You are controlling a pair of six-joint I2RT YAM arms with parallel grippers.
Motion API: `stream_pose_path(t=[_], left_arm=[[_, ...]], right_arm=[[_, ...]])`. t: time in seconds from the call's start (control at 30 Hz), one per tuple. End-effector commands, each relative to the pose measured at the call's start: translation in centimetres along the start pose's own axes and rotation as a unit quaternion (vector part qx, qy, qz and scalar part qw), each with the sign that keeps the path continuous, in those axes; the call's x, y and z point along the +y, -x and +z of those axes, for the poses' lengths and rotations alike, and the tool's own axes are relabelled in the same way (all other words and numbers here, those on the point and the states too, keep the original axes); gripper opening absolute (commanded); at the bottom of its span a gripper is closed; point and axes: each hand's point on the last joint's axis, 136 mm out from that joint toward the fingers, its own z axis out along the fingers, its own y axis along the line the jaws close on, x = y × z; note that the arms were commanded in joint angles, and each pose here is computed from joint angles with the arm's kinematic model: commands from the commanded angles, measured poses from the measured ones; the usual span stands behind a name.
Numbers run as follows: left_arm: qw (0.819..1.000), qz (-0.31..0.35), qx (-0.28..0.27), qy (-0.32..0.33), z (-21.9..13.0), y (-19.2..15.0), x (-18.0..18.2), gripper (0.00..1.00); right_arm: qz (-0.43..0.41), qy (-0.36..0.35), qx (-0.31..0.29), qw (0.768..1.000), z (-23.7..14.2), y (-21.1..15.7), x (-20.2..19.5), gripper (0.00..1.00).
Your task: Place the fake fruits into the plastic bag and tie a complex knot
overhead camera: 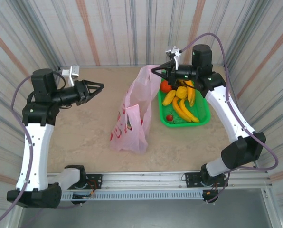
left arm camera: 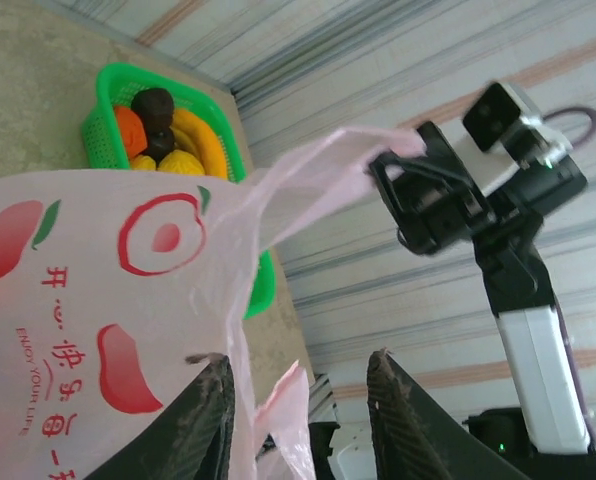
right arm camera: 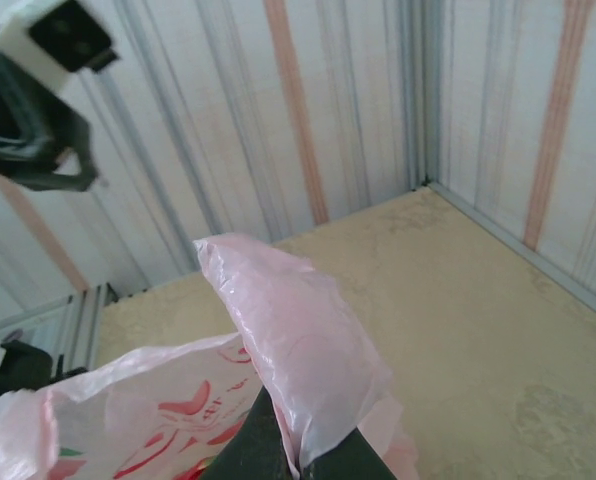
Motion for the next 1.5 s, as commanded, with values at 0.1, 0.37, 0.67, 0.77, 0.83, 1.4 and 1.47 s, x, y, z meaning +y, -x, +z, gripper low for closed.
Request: stream_pose_path(t=[0.1,0.37,0.67,0.77,0.83,1.4,1.47], left_arm=[[0.993,0.105,0.054,0.030,1.0,-4.3,-3.0,0.44],[0.966,0.177,0.176,0.066,6.0,-10.6,-4.2,0.48],[0.953,0.204,0.204,0.098,9.5,-11.3,-2.8,0.53],[0.953,0.197,0.223,0.064,11.1,-12.1,-3.3,0.55],[0.952,0.195,0.230,0.047,12.0,-12.3,-3.6,0.58],[0.953,0.207,0.214,-0.048,17.1,-11.8,-4.4,0.65],[0.954,0.205,0.214,-0.042,17.6,-11.8,-3.9,0.65]], right_arm=[[0.008,-0.028,-0.010,1.000,-0.8,1.2,-1.5,0.00],[0.018,-0.027,-0.002,0.999,-0.7,0.5,-1.6,0.00],[0.021,-0.023,0.001,1.000,-0.8,0.0,-1.2,0.00],[0.021,-0.022,0.000,1.000,-0.9,-0.1,-1.1,0.00],[0.020,-0.019,0.000,1.000,-0.8,-0.1,-1.0,0.00],[0.017,-0.016,-0.001,1.000,-1.3,-0.6,-0.2,0.00],[0.018,-0.016,-0.001,1.000,-1.3,-0.7,-0.3,0.00]])
